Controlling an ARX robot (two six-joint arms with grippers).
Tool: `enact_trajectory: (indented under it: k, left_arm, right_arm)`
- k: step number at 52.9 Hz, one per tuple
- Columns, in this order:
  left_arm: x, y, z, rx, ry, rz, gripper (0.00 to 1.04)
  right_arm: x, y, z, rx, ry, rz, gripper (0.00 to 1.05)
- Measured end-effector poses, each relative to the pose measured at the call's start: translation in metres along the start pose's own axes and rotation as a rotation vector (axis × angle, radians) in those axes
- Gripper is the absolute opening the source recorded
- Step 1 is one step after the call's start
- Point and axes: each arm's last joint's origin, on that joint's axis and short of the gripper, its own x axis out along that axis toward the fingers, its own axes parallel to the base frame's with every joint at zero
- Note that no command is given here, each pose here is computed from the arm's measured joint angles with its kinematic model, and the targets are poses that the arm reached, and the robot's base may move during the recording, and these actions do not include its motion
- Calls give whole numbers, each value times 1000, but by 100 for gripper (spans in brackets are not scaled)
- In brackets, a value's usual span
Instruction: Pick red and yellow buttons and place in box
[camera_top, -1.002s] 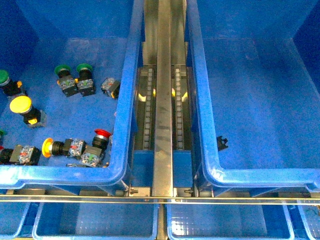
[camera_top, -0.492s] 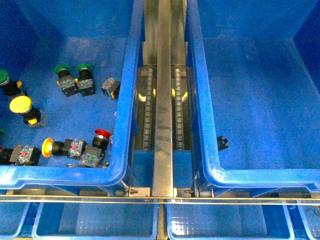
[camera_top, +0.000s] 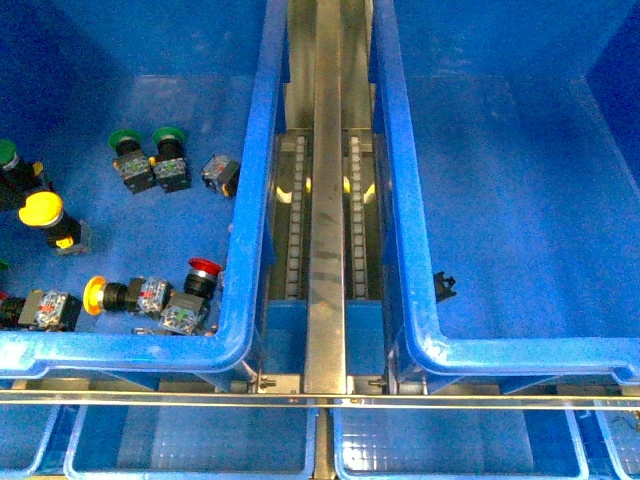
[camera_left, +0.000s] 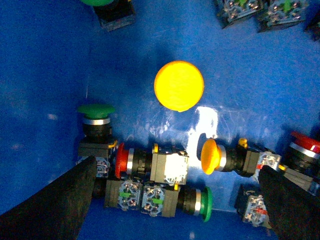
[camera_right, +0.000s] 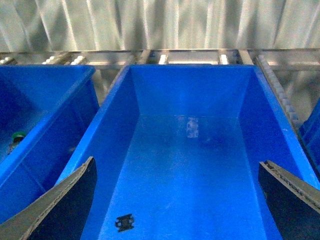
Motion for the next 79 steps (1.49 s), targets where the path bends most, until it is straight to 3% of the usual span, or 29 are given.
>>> enact_trajectory:
  k: [27,67,75,79]
  left_arm:
    - [64,-4,14,64,65,-7,97]
    - [104,-7,26,81,74,-21,96]
    - [105,-8,27,83,72,-29,63]
    - [107,-8,27,82,74,-29,53]
  right_arm:
    - [0,0,0,0,0,0,98]
    - [0,0,0,0,0,0,98]
    - [0,0,0,0,0,0,98]
    - [0,0,0,0,0,0,98]
